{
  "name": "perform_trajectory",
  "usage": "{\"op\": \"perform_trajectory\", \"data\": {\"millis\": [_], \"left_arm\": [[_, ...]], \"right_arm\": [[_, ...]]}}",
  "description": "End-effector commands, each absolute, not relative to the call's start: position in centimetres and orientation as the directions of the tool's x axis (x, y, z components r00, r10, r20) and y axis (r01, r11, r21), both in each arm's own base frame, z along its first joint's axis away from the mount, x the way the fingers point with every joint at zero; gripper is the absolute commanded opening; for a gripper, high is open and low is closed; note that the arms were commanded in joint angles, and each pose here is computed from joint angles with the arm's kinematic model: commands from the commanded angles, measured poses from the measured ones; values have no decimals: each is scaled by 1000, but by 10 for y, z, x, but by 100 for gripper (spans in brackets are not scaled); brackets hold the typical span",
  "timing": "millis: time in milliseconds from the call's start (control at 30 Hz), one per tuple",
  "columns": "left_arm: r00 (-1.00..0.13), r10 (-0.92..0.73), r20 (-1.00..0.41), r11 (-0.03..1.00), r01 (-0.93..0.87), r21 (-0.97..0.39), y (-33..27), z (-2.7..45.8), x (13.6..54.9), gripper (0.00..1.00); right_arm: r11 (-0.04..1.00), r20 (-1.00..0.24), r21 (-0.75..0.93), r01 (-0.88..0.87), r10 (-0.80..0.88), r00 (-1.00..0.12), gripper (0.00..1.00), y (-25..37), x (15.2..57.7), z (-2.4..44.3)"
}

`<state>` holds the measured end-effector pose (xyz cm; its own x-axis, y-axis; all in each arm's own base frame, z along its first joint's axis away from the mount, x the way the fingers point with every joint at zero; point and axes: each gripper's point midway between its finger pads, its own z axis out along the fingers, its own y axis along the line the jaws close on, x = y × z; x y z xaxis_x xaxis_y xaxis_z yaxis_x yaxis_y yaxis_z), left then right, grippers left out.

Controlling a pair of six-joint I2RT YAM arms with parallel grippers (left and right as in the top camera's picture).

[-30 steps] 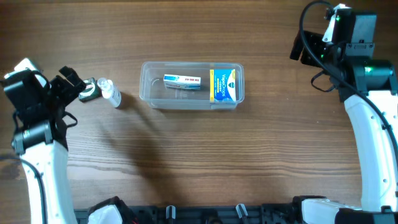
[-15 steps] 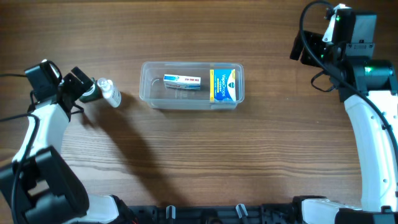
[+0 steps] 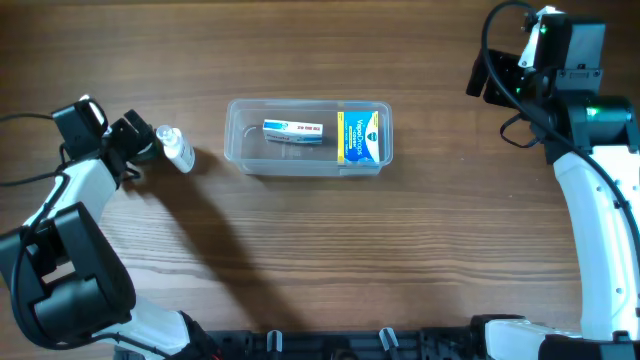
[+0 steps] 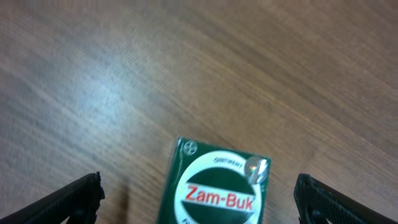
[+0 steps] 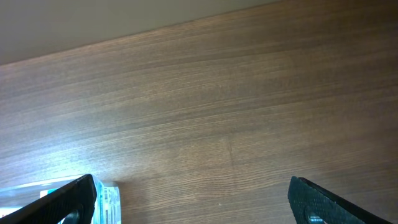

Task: Pack container
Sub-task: 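Reach left gripper down over the green Zam-Buk tin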

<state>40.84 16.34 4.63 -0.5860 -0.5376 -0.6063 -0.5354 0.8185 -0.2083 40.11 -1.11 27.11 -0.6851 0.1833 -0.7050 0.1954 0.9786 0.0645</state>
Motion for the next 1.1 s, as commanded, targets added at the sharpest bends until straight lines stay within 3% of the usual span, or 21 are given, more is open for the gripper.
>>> {"op": "perform_trajectory", "data": {"millis": [0, 100, 633, 1067], "left_arm": [[-634, -431, -642, 892, -407, -197, 152, 54, 422, 100], [-665, -377, -645, 923, -331, -198, 143, 54, 424, 100], [-728, -352, -588, 935, -309, -176, 139, 23, 417, 100], [-720, -348, -601, 936, -307, -174, 141, 20, 421, 98]], "right_arm": [[975, -702, 60, 214, 193, -685, 100, -13, 402, 268], [975, -702, 60, 214, 194, -685, 100, -13, 402, 268], [975, -702, 60, 214, 194, -685, 100, -13, 402, 268], [975, -702, 60, 214, 194, -685, 100, -13, 402, 268]]}}
